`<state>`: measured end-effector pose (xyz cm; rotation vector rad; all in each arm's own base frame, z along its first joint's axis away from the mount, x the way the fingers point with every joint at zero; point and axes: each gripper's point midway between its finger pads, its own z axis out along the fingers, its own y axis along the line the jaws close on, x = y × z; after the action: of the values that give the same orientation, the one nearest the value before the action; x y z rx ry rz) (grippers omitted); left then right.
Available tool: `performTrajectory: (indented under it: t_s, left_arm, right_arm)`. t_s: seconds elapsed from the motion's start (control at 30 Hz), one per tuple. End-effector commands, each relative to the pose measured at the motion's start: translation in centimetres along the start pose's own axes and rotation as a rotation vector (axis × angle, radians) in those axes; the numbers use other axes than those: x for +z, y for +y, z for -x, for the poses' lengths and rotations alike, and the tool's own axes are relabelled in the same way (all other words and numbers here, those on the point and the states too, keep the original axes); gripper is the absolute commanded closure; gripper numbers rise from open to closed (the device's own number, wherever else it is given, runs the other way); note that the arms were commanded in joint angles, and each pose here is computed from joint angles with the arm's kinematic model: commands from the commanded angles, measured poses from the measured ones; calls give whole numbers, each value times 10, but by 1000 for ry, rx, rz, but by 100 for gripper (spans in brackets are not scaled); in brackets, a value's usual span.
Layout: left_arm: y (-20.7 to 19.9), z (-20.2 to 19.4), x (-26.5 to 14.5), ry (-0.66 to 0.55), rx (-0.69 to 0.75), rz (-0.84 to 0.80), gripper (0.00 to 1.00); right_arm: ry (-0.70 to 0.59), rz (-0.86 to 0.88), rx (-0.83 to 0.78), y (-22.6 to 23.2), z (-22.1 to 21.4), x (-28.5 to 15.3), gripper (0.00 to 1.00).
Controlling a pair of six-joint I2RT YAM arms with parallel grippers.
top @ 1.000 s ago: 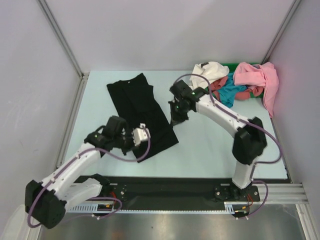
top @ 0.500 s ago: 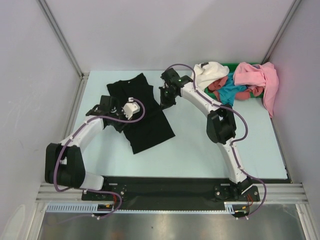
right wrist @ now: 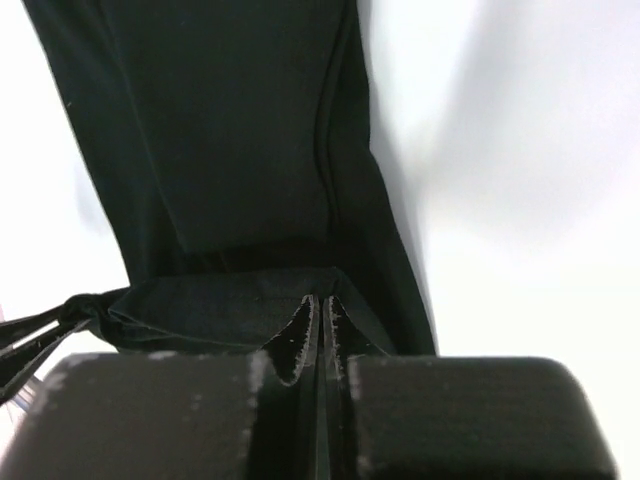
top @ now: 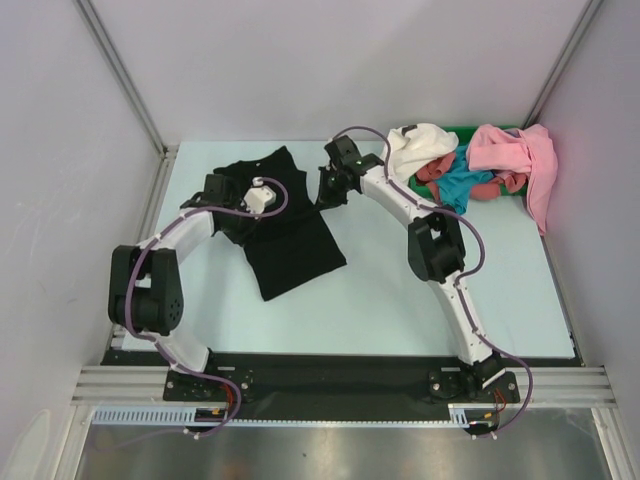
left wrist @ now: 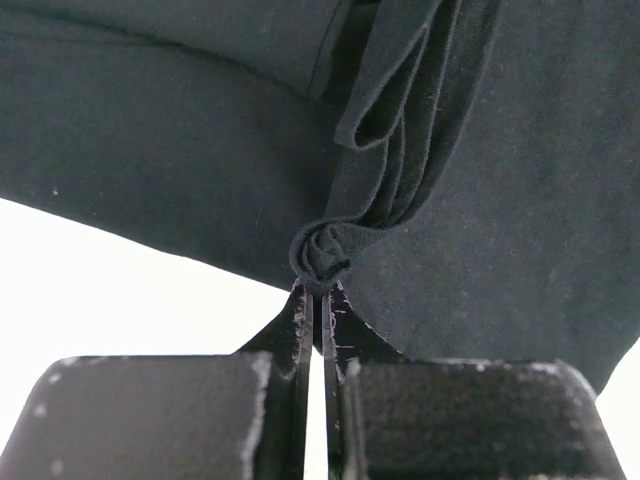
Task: Fold and stack the t-shirts
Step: Fold the tshirt
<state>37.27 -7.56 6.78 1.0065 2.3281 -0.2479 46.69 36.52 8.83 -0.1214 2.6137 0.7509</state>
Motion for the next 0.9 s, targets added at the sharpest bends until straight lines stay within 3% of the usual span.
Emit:
performTrajectory:
  t_s: [0.0,0.07,0.1,0.17,0.33,0.4,0.57,0.67,0.8,0.87]
  left_arm:
    - [12,6,-1,0,-37,29,97]
    - [15,5,2,7,-52,36,84]
    - [19,1,5,26,-74,55,64]
    - [36,11,4,16,-89,123,53]
    - [86,36,-32,-51,-219,301,48]
    - [78,41,-39,-75,-176,297,48]
    - [20,21,-29,-38,-59,181,51]
    - [-38,11,-26,-7,98,25,51]
    - [-107,-1,-36,-30,386,-98,42]
    - [-134,-20,-30,22,439,-167,41]
  right_arm:
    - [-73,43,20,9,25,3,94]
    - [-83,29,39,5,27,4,69]
    - [-97,22,45,3,31,2,60]
    - [-134,3,64,-1,42,-4,47]
    - [-271,-40,-39,9,69,-60,46]
    - [-235,-62,-71,1,44,-55,46]
    - [-133,-39,-65,0,1,-63,47]
    - [-1,-146,-60,-31,-46,-66,43]
    - [70,-79,-75,-29,-91,-80,41]
    - [98,-77,-88,-30,-106,-81,42]
